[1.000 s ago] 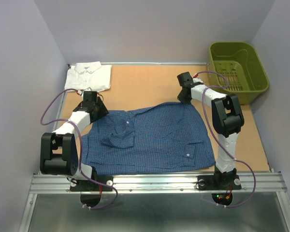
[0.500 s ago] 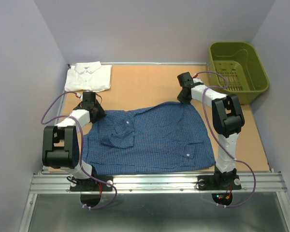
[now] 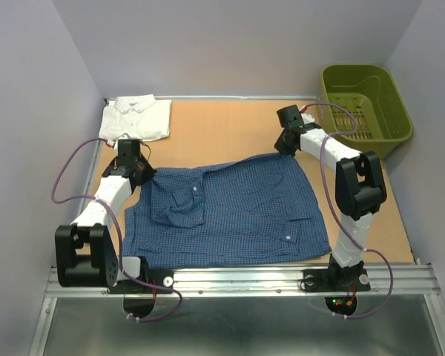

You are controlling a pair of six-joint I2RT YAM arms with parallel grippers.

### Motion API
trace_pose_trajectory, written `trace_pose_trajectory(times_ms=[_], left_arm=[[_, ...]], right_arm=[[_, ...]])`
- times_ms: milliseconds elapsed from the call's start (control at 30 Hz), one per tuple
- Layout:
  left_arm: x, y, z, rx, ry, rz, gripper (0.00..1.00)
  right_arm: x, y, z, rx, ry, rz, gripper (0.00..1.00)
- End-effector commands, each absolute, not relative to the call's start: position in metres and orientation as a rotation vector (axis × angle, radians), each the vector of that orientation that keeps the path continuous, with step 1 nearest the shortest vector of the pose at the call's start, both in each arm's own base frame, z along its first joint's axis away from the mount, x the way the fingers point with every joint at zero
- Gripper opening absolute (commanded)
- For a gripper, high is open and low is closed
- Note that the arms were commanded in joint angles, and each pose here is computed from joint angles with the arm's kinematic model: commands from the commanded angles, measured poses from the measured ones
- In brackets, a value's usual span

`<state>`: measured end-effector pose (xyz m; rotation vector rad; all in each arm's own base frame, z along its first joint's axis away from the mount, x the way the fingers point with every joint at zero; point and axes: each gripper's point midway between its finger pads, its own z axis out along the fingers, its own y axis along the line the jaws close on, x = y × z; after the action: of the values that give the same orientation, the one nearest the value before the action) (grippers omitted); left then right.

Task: Fold and stack the long sleeve shirts
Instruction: Fold the shirt

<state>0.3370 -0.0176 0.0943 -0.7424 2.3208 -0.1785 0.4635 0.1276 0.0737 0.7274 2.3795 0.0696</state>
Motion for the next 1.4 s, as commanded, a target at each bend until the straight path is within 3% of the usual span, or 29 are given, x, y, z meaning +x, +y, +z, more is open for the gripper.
trace_pose_trajectory(times_ms=[0, 800, 967, 1067, 1233, 1367], left_arm=[[0.328, -0.003, 0.124, -0.801, 2.261, -0.137, 0.00], [0.253, -0.017, 0.103, -0.841, 2.377, -0.200, 0.00], [0.243, -0.020, 0.090, -0.854, 2.414, -0.202, 0.03], [0.244, -0.014, 0.096, -0.889, 2.374, -0.208, 0.14], [0.247, -0.008, 0.114, -0.880, 2.314, -0.192, 0.24], [0.251, -0.001, 0.123, -0.874, 2.277, -0.154, 0.25]], right_arm=[[0.448, 0.125, 0.101, 0.699, 2.345, 0.103, 0.03], [0.319, 0.097, 0.077, 0.826, 2.395, 0.175, 0.09], [0.300, 0.095, 0.068, 0.856, 2.410, 0.197, 0.25], [0.298, 0.089, 0.076, 0.848, 2.371, 0.191, 0.40], [0.307, 0.086, 0.097, 0.793, 2.318, 0.188, 0.46], [0.319, 0.084, 0.109, 0.755, 2.294, 0.162, 0.47]])
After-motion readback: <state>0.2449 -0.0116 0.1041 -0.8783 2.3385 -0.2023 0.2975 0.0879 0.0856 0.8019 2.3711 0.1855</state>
